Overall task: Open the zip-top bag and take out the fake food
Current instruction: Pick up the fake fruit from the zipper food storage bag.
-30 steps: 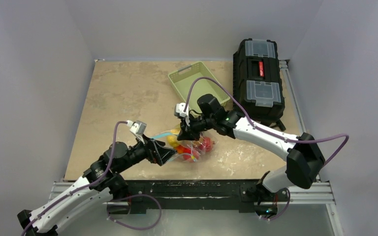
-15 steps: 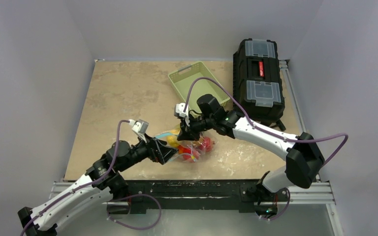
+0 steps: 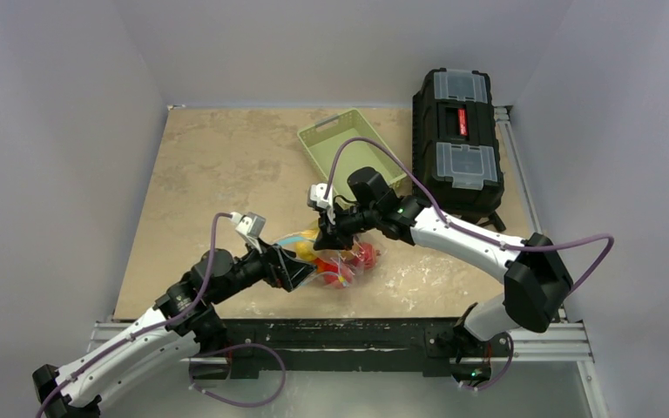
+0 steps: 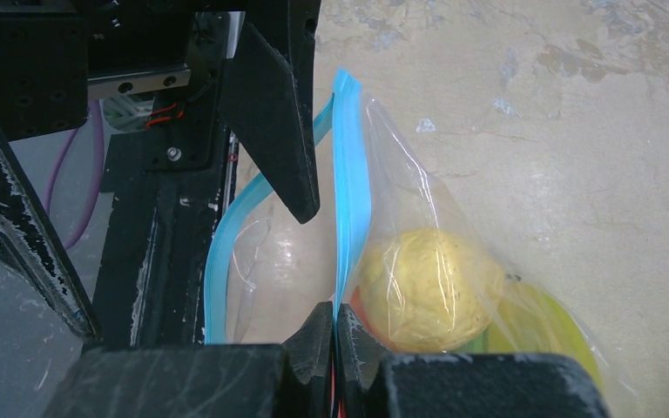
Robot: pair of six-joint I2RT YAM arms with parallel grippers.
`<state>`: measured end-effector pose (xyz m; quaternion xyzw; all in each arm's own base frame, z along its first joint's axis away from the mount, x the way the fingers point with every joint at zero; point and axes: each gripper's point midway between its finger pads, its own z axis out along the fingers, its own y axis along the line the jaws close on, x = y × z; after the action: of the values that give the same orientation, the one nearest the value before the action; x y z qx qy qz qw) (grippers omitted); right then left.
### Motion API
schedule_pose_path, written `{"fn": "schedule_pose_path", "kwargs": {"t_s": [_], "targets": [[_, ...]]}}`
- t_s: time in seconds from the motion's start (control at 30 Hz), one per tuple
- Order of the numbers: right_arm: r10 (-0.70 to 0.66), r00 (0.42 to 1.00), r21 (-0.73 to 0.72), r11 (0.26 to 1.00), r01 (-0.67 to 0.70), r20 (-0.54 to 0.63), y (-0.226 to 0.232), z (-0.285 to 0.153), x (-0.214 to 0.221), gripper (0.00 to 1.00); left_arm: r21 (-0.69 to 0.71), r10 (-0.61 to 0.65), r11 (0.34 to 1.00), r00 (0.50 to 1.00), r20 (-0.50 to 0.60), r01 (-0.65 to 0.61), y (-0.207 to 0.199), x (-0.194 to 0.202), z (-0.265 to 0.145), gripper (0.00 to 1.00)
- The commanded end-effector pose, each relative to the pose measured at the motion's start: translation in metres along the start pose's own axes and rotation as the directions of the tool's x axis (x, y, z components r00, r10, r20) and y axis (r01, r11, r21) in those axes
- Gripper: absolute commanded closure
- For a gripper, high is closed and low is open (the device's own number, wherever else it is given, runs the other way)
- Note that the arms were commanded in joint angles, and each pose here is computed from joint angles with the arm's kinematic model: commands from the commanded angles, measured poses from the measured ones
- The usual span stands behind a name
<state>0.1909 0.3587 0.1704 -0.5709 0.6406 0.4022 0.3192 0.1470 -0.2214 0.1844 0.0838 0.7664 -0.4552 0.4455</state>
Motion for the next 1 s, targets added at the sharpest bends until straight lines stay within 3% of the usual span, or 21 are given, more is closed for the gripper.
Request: {"fn": "schedule_pose_path", "kwargs": {"t_s": [0.0,0.3,0.67,0.97], "targets": [[-0.028,0.999,-0.013,1.0,0.028,0.028,0.0,-0.003,-0.013,1.0,0.022,-0.011,1.0,0.999,0.035,0.01,-0.005,-0.007,0.002,0.01],[-0.022,0.999,-0.019,1.0,0.023,0.031,0.001,-0.002,-0.013,1.0,0.011,-0.009,1.0,1.0,0.012,0.009,-0.005,-0.007,0.004,0.05],[-0.015,0.999,-0.018,1.0,0.015,0.035,0.0,-0.003,-0.014,1.0,-0.155,0.054,0.986,0.996,-0.067,-0.064,0.019,0.004,0.01,0.06],[0.008,0.999,0.017,1.0,-0.008,0.036,-0.008,-0.002,-0.014,1.0,-0.32,0.15,0.932,0.985,-0.084,-0.169,0.049,-0.005,0.026,0.19]]}}
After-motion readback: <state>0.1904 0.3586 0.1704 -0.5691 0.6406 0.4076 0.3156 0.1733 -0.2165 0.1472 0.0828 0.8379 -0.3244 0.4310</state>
